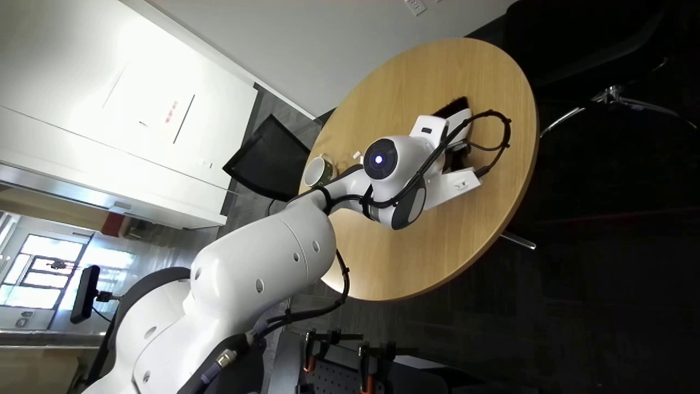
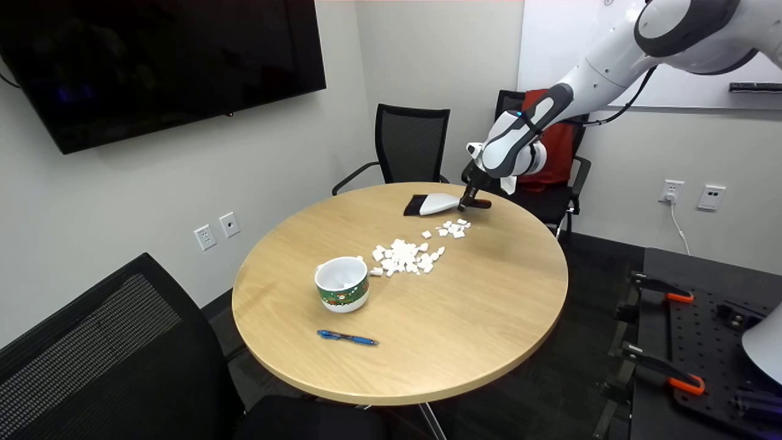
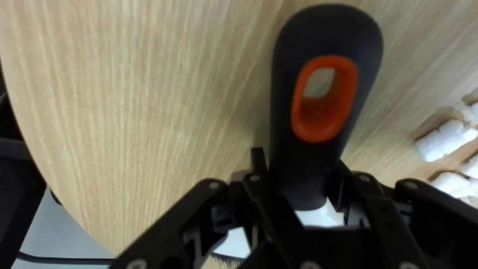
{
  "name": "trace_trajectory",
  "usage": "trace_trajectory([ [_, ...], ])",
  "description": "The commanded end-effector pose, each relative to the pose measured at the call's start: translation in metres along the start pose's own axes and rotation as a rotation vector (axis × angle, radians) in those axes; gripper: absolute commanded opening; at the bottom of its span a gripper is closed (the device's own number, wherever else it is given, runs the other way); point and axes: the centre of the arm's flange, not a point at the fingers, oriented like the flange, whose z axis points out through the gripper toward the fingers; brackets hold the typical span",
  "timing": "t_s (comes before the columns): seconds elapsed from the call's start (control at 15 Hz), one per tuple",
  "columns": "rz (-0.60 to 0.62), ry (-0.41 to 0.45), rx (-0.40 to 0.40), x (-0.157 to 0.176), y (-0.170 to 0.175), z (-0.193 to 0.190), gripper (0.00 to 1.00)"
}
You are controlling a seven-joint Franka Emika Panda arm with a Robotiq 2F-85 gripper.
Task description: Use the pen to stir the contents of the mug, pour the contents of the mug on the table, then sweep them
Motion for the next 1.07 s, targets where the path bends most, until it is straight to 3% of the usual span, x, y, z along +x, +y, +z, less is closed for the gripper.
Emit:
trace_trajectory([
  [0.0,-0.039,-0.018,0.013,0.022,0.002,-0.038,0.15],
  [0.4,-0.154,-0.031,0.016,0.064,0.002,-0.073,0.15],
  [1.0,-0.321,0.072,0.069,0.121,-0.033,-0.093,0.15],
])
